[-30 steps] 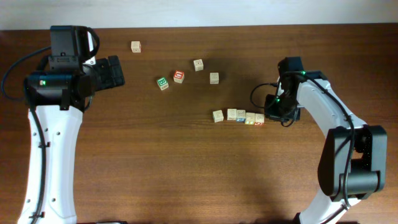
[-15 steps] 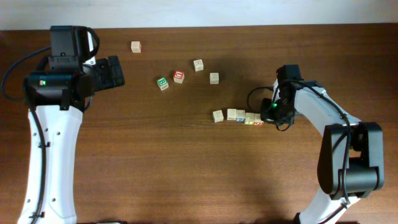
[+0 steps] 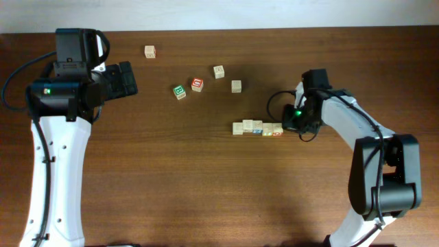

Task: Rotate 5 blocks

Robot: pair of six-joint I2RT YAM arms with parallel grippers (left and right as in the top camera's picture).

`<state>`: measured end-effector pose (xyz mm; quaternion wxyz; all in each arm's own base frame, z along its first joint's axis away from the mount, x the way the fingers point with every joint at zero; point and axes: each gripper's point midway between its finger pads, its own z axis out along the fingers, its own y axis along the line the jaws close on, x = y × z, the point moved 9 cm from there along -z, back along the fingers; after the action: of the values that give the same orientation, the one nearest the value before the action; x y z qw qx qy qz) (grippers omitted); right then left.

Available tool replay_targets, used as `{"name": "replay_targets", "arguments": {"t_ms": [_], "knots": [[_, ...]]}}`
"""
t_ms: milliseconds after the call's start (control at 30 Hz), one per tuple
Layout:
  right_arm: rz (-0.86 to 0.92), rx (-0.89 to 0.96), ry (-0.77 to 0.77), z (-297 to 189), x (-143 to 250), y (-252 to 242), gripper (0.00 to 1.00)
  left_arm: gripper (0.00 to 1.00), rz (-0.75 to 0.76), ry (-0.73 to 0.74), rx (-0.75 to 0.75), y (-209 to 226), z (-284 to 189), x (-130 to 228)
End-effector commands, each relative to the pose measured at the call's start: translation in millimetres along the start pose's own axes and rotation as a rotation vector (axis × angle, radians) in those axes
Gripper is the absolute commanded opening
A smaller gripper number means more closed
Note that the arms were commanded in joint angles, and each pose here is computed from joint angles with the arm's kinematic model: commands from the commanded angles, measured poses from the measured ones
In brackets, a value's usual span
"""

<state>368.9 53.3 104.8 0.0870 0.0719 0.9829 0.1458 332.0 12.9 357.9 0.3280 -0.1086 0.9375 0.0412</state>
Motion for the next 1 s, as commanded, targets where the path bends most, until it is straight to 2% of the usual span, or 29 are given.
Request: {"name": "replay_targets", "arguments": {"t_ms": [0,700,967], "knots": [[-0.033,-0.026,0.008,8,4,13,0.11,0.99,-0.019,-0.014,-0.011,2,-2,-4],[-0.130,-0.053,0.013,21,14,47,0.11,0.99,-0.019,-0.014,-0.011,2,-2,-4],[-0.147,-0.064,-0.035,-4,-10,62,0.12,0.99,-0.019,-0.014,-0.011,2,-2,-4]]}}
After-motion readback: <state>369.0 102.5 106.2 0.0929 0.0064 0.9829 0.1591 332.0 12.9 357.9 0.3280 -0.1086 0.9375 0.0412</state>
